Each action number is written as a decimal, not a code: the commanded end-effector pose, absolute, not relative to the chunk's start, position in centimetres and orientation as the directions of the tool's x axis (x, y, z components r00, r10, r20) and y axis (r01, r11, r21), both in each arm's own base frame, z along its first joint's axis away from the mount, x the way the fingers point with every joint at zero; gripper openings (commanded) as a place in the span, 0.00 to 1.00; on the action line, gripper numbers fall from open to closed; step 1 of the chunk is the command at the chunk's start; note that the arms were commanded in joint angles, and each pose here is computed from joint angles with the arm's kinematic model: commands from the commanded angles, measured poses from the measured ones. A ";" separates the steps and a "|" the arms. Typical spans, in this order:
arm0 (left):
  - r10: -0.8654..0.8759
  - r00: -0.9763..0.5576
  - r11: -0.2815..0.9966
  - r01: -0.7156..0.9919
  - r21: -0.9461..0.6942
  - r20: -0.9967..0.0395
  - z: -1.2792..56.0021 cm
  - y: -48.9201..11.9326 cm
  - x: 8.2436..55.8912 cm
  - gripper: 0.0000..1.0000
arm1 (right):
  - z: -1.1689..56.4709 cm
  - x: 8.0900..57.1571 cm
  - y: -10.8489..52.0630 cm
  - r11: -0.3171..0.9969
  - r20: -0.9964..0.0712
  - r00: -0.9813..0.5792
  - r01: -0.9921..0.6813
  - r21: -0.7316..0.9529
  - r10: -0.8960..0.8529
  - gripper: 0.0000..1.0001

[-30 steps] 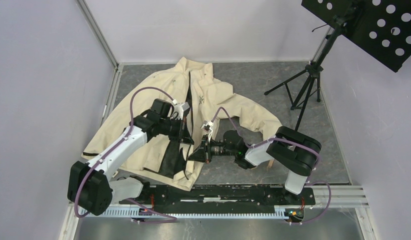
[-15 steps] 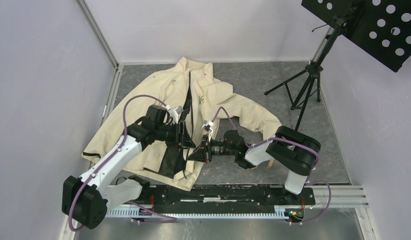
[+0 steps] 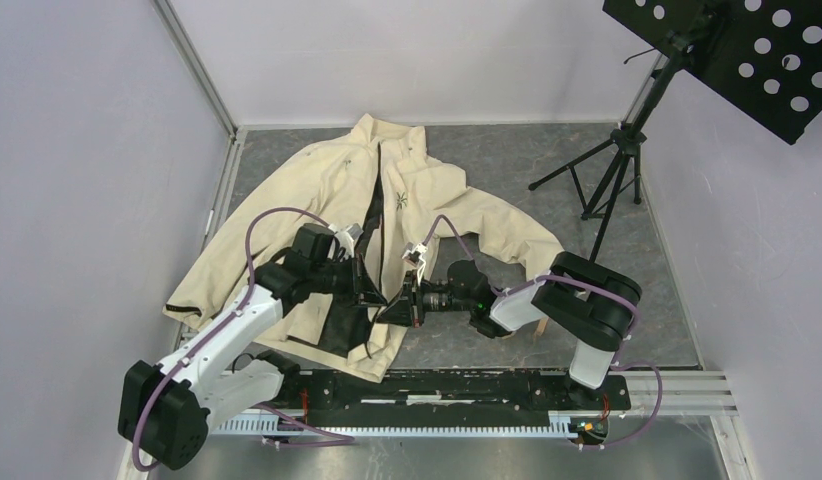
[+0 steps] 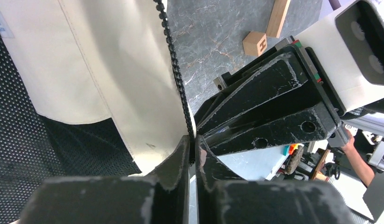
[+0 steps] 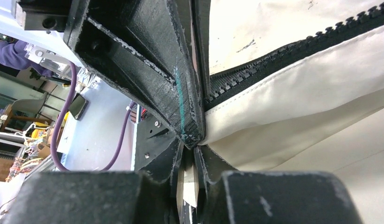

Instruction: Zip up the jacket

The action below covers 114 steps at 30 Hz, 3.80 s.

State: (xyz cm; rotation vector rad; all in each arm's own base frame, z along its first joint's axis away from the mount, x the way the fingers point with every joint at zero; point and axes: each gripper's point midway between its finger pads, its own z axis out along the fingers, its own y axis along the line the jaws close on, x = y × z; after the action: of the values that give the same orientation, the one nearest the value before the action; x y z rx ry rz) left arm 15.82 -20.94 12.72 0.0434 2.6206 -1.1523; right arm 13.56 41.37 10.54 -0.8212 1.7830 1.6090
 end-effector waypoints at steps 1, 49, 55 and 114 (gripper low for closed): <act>-0.093 -0.962 0.662 0.132 -0.738 -0.255 13.9 -21.4 15.3 0.03 | 12.3 14.4 41.4 0.087 -0.808 -0.589 -0.805 0.587 -0.002 0.20; -0.168 -0.969 0.688 0.014 -0.725 -0.179 14.2 -20.8 13.5 0.11 | 13.8 13.8 42.2 0.113 -0.842 -0.539 -0.837 0.535 -0.011 0.08; -0.168 -0.966 0.691 0.027 -0.722 -0.196 14.5 -20.9 14.0 0.02 | 14.3 13.7 42.3 0.096 -0.844 -0.536 -0.840 0.534 -0.003 0.30; -0.248 -0.946 0.814 -0.085 -0.575 -0.211 13.5 -19.8 16.9 0.02 | 12.6 13.5 42.7 0.535 -0.768 -0.637 -0.628 0.565 0.063 0.56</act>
State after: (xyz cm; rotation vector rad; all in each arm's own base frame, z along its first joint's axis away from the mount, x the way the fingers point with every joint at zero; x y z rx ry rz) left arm 15.90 -19.45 11.75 -0.2560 2.7767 -0.8350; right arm 14.23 42.42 11.49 -0.4611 2.0590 1.0454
